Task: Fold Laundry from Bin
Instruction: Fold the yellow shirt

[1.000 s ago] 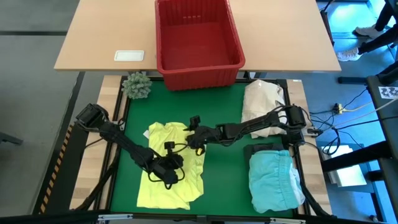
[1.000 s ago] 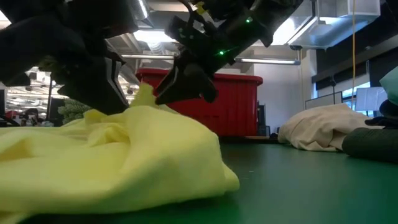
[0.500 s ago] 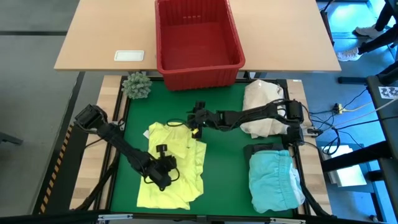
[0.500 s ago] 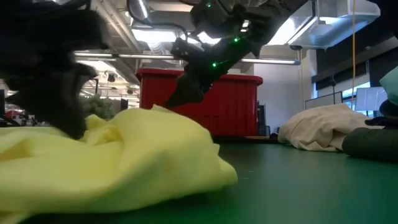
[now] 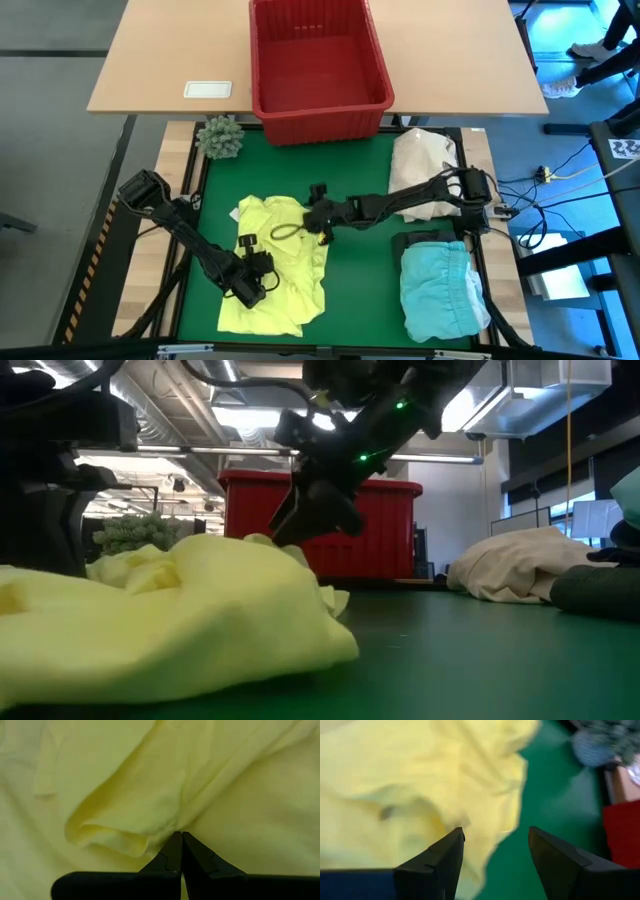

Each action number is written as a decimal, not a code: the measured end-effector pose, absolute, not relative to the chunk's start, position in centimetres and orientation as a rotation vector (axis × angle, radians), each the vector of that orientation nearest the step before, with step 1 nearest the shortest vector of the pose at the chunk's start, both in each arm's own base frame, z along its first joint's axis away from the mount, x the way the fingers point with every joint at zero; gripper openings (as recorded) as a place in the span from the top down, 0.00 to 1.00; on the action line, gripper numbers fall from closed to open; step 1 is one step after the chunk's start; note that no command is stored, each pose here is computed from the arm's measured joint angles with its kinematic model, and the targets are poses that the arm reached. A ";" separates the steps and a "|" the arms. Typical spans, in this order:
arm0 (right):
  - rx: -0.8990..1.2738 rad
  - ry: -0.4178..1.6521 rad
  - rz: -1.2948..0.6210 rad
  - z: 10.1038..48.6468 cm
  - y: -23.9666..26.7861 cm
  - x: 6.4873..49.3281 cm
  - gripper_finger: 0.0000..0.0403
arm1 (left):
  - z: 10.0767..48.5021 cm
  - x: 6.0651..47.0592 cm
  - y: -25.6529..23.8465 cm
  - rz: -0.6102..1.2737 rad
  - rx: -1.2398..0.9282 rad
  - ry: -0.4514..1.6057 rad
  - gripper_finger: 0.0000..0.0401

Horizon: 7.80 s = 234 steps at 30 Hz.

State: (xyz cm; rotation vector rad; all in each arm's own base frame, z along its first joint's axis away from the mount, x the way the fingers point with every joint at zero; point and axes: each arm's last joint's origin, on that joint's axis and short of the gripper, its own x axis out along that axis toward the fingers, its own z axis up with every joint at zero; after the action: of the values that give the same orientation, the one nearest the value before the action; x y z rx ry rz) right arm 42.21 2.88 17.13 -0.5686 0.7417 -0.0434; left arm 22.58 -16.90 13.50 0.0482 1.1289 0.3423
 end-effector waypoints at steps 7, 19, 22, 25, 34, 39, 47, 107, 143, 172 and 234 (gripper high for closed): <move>-0.635 0.759 0.044 16.9 5.8 41.7 0.45 | 14.8 22.5 -16.8 0.406 0.102 1.174 1.00; -0.670 0.755 0.061 16.9 6.5 41.6 0.45 | 19.4 22.6 -17.4 0.536 0.192 1.015 1.00; -0.674 0.744 0.122 16.9 7.4 41.4 0.45 | 18.7 23.1 -17.5 0.501 0.169 0.985 1.00; -0.695 0.733 0.156 16.9 8.4 41.2 0.45 | 17.6 23.6 -17.4 0.452 0.161 0.953 1.00; -0.591 0.748 0.339 13.9 9.1 41.7 0.71 | 14.7 23.7 -15.8 0.401 0.088 0.996 1.00; -0.569 0.699 0.280 13.6 7.6 42.7 0.96 | 14.6 24.0 -15.5 0.387 0.050 1.014 1.00; -0.481 0.670 0.220 13.9 4.8 43.4 0.91 | 14.6 24.1 -15.6 0.373 0.032 1.016 1.00; -0.302 0.533 0.015 13.1 -4.1 46.7 0.98 | 14.9 24.9 -13.9 0.469 0.176 0.910 1.00; -0.256 0.619 0.008 12.9 -3.4 46.2 0.98 | 15.3 24.7 -11.2 0.481 0.281 1.013 1.00; -0.157 0.647 0.208 18.0 7.7 41.9 0.98 | 13.8 26.8 -7.6 0.483 0.224 0.999 0.66; 0.108 0.616 0.098 10.7 11.1 41.7 1.00 | 16.3 24.8 -7.5 0.577 0.192 0.941 0.96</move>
State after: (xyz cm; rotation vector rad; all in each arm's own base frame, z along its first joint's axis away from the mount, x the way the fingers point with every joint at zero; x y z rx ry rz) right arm 41.70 11.07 10.75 0.1075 0.6159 0.0981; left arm 24.82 -7.49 16.26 0.1918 0.9412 0.5770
